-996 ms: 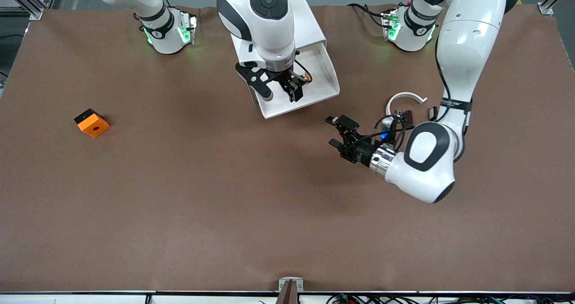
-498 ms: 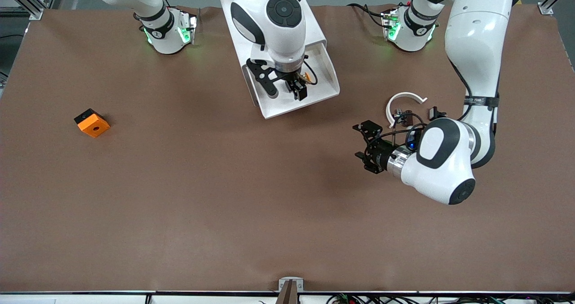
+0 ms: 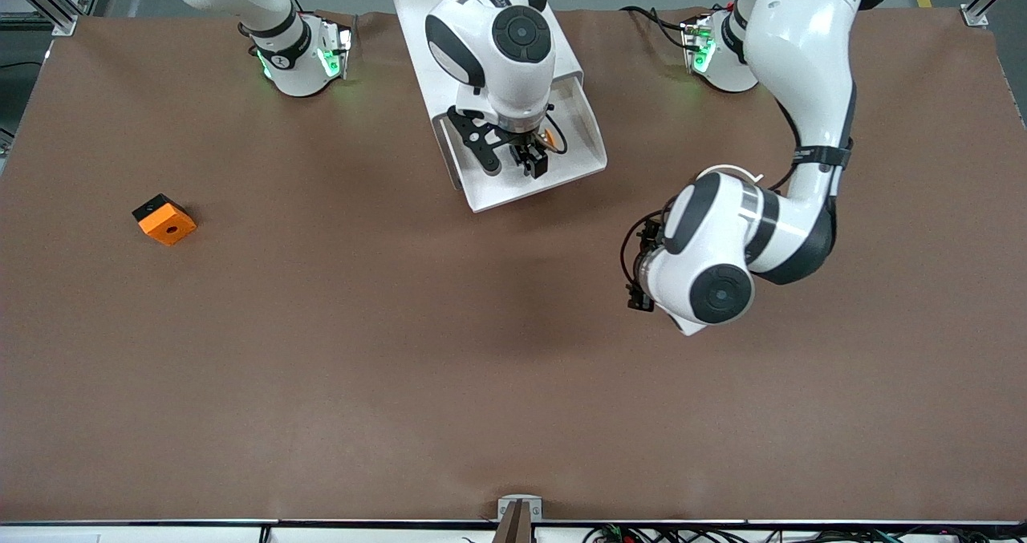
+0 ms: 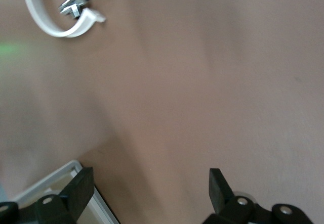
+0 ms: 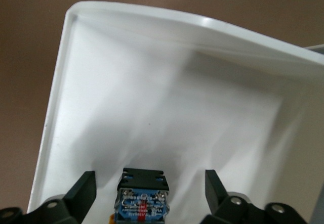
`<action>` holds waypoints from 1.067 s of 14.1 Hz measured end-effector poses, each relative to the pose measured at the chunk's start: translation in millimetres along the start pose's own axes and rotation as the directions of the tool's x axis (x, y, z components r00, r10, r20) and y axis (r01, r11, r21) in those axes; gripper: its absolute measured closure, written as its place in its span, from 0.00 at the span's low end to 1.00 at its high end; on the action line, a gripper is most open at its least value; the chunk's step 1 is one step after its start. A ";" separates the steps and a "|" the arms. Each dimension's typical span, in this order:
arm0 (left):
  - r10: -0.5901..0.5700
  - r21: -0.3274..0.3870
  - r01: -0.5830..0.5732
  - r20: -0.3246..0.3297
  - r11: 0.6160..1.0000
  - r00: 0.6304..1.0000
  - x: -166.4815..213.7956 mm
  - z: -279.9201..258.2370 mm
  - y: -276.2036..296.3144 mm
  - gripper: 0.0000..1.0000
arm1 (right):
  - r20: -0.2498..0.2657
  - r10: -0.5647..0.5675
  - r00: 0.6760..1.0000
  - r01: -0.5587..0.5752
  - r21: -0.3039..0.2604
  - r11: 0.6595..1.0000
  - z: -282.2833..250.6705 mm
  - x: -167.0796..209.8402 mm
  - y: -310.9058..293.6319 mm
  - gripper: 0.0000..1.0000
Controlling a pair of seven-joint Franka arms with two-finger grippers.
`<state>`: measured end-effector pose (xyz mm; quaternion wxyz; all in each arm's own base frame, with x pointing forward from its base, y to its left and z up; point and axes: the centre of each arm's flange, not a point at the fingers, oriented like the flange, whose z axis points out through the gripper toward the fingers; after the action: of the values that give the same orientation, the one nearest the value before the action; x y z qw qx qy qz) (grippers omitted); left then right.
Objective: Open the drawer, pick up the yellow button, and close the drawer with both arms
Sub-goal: 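Lift the button toward the orange block while the left gripper reaches the drawer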
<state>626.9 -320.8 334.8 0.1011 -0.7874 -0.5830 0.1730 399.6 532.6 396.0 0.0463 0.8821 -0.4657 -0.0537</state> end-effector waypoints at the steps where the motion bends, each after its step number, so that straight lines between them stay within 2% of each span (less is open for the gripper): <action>1: 0.066 -0.005 -0.066 -0.001 0.998 0.998 -1.7 -0.9 -0.2 0.00 | 0.002 0.001 1.000 -0.001 0.008 1.000 -0.9 0.2 -1.0 0.19; 4: 0.223 -0.005 -0.223 0.005 0.975 0.975 -3.5 -4.6 -6.2 0.00 | 0.012 0.006 1.000 -0.006 0.015 1.000 -2.3 0.8 -2.2 0.55; 5: 0.284 -0.007 -0.284 0.007 0.959 0.959 -7.6 -6.5 -11.3 0.00 | 0.016 0.008 1.000 -0.008 0.017 1.000 -3.5 1.0 -2.6 0.59; 10: 0.468 -0.088 -0.469 -0.035 0.879 0.883 -42.5 -4.3 -55.4 0.00 | 0.022 0.009 1.000 -0.010 0.023 1.000 -6.8 0.5 -3.7 0.59; 13: 0.520 -0.110 -0.523 -0.056 0.845 0.852 -57.9 18.1 -83.7 0.00 | 0.033 0.002 0.999 -0.004 0.051 0.999 -25.6 -1.2 -7.1 0.59; 15: 0.540 -0.118 -0.544 -0.064 0.831 0.839 -67.3 34.4 -93.7 0.00 | 0.028 -0.035 0.999 0.034 0.029 0.999 -43.0 3.4 -5.6 0.59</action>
<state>513.2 -358.3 347.4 0.0041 -0.9276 -0.3445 0.1447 412.1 534.2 437.6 0.0263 0.8896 -0.4519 -0.0605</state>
